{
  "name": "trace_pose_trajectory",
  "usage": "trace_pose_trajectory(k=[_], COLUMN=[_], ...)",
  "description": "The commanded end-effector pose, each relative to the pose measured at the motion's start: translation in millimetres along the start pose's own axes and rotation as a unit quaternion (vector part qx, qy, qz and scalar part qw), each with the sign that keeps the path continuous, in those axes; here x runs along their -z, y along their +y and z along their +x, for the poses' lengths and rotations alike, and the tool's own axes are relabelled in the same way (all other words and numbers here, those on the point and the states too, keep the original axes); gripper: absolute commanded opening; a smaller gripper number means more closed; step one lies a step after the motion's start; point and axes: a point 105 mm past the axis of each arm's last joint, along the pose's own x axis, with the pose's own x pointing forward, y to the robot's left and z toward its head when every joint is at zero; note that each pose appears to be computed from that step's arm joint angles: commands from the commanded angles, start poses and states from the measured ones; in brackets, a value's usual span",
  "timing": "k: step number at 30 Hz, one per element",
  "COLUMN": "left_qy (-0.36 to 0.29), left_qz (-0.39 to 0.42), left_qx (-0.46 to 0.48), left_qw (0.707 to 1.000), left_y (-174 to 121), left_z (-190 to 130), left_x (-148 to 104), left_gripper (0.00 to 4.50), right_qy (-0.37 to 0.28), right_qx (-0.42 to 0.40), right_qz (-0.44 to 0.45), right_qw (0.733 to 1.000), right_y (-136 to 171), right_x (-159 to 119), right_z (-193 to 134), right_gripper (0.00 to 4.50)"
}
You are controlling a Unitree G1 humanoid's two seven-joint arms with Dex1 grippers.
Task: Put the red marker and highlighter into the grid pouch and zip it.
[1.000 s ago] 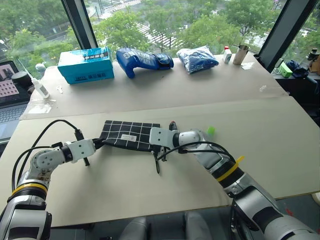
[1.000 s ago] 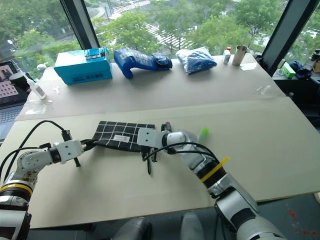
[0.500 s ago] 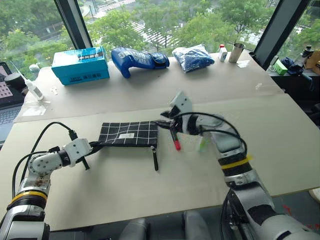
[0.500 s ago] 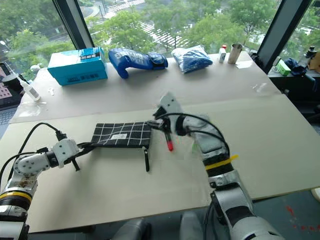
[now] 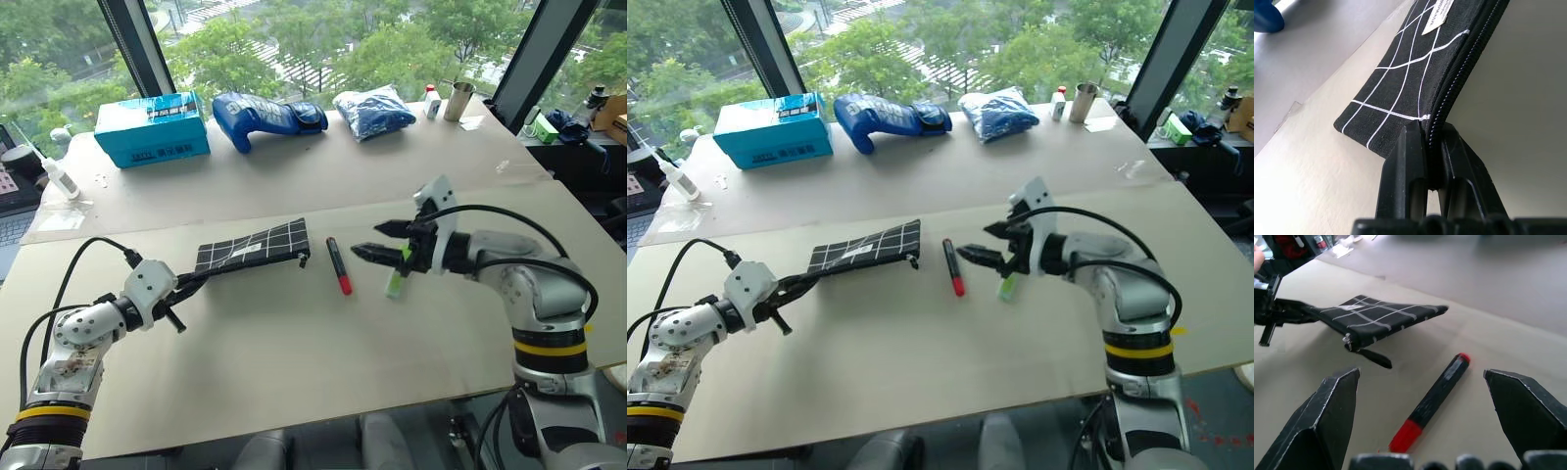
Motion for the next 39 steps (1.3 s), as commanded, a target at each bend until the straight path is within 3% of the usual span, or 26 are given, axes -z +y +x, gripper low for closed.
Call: trace_pose_trajectory(k=[1, 5, 25, 28, 34, 39], left_qy=[0.0, 0.009, 0.023, 0.027, 0.033, 0.032], left_qz=[0.002, -0.007, -0.032, -0.033, -0.036, -0.04], left_qx=[-0.014, -0.017, -0.036, -0.049, -0.065, -0.068], left_qw=[1.0, 1.0, 0.999, 0.998, 0.997, 0.996], left_y=[-3.2, -11.3, -22.8, -20.4, -21.5, -26.3], left_z=[1.7, 5.0, 8.7, 9.0, 12.1, 15.1], left_x=[-12.7, -15.7, -17.9, -19.3, -24.9, -30.6], left_gripper=[0.0, 0.0, 0.0, 0.0, 0.0, 0.0], right_qy=[0.0, 0.027, 0.021, 0.019, 0.016, 0.016], right_qx=[-0.003, 0.019, 0.044, 0.043, 0.044, 0.045], right_qz=[-0.013, -0.033, -0.051, -0.053, -0.062, -0.067], right_qw=[1.0, 0.999, 0.998, 0.997, 0.997, 0.997], right_y=[18.4, 19.4, 9.1, 8.7, 7.4, 5.1], right_x=[-3.7, 11.1, 3.8, 2.3, -0.6, -1.6], right_z=[19.7, 39.1, 79.2, 80.8, 85.1, 87.9], right_gripper=[4.46, 4.46, 4.46, 3.75, 1.72, 1.72])
